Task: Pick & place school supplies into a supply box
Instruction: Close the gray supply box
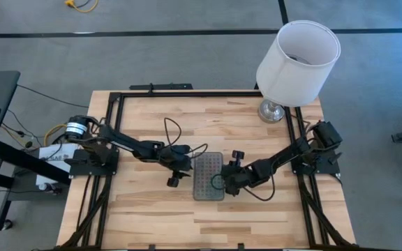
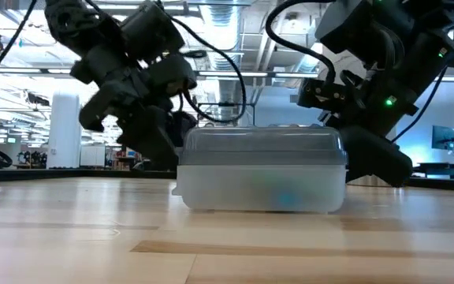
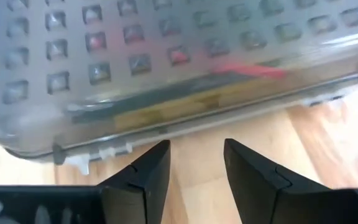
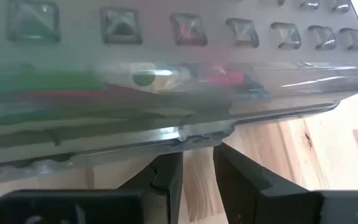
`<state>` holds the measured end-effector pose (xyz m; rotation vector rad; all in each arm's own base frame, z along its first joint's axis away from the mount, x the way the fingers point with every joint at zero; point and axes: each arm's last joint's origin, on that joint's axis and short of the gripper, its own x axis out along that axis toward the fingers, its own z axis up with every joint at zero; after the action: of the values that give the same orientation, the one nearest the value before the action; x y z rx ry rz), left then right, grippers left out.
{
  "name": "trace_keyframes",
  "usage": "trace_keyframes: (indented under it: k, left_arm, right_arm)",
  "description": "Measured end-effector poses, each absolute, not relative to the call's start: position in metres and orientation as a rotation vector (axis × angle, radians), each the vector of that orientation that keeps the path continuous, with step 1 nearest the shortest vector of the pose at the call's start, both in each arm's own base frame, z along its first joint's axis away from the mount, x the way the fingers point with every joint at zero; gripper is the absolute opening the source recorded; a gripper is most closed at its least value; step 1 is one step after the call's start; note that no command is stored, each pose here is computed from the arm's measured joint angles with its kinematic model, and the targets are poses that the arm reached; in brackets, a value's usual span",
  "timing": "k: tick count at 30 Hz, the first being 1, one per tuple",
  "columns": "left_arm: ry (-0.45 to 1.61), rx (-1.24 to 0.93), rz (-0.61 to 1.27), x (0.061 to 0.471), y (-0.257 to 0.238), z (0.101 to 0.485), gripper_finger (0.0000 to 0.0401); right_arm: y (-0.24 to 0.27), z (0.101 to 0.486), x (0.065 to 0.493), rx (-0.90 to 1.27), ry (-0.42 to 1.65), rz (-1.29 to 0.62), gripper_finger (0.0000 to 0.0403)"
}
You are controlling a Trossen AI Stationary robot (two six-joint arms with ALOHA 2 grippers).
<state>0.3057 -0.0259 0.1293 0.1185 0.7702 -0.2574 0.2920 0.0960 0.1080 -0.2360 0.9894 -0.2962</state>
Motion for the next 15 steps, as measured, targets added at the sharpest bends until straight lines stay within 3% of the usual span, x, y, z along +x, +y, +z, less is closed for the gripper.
trace_keyframes:
  k: [7, 15]
  left_arm:
    - [0.75, 0.183, -0.206, 0.295, -0.033, 0.154, 0.0146]
    - [0.537, 0.241, -0.247, 0.303, -0.045, 0.174, 0.0146]
  right_arm:
    - [0.095, 0.108, 0.291, -0.251, 0.994, -0.311, 0.0085]
    - [0.091, 0.109, 0.294, -0.245, 0.964, -0.341, 0.0085]
